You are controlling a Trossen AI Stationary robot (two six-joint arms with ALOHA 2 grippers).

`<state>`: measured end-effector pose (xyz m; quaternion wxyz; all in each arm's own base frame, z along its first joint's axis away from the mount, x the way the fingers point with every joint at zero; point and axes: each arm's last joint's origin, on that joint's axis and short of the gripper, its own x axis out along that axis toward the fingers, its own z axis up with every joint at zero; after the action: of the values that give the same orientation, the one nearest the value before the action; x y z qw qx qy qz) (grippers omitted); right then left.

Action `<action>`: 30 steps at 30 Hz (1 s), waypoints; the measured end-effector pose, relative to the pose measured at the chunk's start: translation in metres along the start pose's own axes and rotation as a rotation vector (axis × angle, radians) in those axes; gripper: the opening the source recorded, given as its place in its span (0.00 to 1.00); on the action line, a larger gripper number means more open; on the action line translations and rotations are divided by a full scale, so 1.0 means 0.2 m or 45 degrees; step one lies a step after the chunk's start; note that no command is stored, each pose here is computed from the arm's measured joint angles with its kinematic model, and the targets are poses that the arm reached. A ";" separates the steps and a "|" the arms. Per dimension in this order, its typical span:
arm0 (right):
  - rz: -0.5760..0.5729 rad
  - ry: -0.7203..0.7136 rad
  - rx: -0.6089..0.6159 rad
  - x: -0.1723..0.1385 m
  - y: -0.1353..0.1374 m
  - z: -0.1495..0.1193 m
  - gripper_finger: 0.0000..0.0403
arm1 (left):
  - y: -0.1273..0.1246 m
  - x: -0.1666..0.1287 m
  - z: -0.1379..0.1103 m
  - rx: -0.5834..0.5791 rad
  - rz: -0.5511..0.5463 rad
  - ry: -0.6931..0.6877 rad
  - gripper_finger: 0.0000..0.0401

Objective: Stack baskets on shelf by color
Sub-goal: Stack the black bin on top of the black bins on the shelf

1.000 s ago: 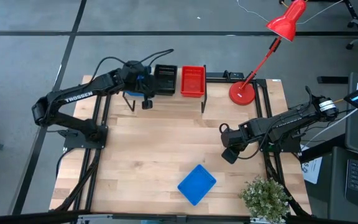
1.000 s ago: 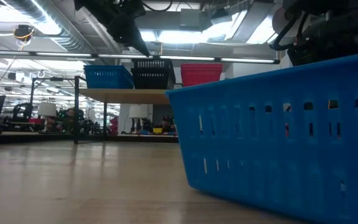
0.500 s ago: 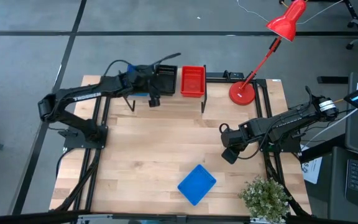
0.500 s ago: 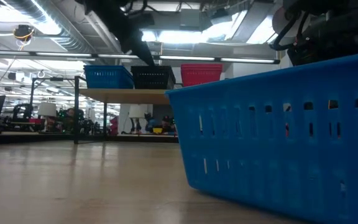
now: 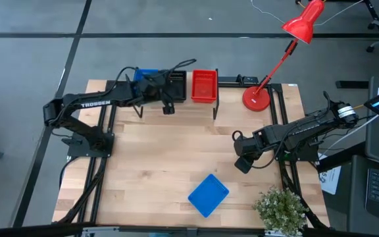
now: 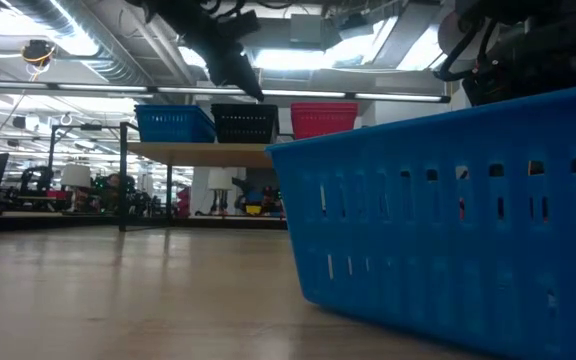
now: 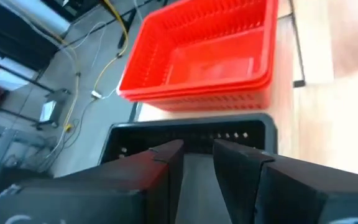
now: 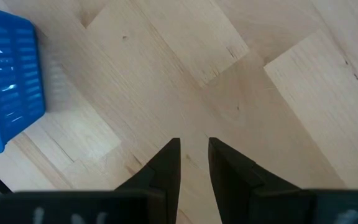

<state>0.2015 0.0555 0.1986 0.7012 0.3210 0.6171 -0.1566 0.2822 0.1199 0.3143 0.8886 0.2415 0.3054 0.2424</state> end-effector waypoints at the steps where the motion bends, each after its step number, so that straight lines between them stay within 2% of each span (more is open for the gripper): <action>1: 0.000 0.000 0.000 0.00 0.00 0.00 0.20 | -0.01 0.00 0.00 0.004 0.004 0.009 0.20; 6: 0.000 0.000 0.000 0.00 0.00 0.00 0.20 | -0.05 -0.05 0.04 0.027 -0.027 -0.030 0.20; 10: -0.003 -0.006 -0.001 0.00 0.00 0.00 0.20 | -0.15 -0.09 0.09 0.074 -0.109 -0.074 0.20; 12: -0.012 -0.018 -0.002 0.00 0.00 0.00 0.20 | -0.18 -0.13 0.10 0.098 -0.190 -0.088 0.20; 14: -0.022 -0.037 -0.003 0.00 0.00 0.00 0.20 | -0.23 -0.16 0.11 0.069 -0.348 -0.124 0.20; 16: -0.025 -0.051 -0.003 0.00 0.00 0.01 0.20 | -0.29 -0.17 0.08 0.030 -0.508 -0.061 0.20; 17: -0.022 -0.053 -0.003 0.00 0.00 0.01 0.20 | -0.30 -0.17 0.07 0.028 -0.531 -0.028 0.20; 19: -0.021 -0.054 -0.003 0.00 0.00 0.01 0.20 | -0.30 -0.18 0.06 0.044 -0.492 0.018 0.20; 24: -0.012 -0.060 0.000 0.00 0.00 0.01 0.20 | -0.23 -0.15 -0.01 0.060 -0.260 0.207 0.20; 27: -0.006 -0.064 0.000 0.00 0.01 0.01 0.20 | -0.18 -0.13 -0.05 0.034 -0.232 0.286 0.20; 30: -0.005 -0.065 0.000 0.00 0.01 0.01 0.20 | -0.15 -0.11 -0.06 0.007 -0.211 0.287 0.20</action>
<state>0.2043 0.0549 0.1990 0.7165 0.3156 0.5995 -0.1660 0.2668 0.0866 0.2975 0.8649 0.1892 0.4230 0.1928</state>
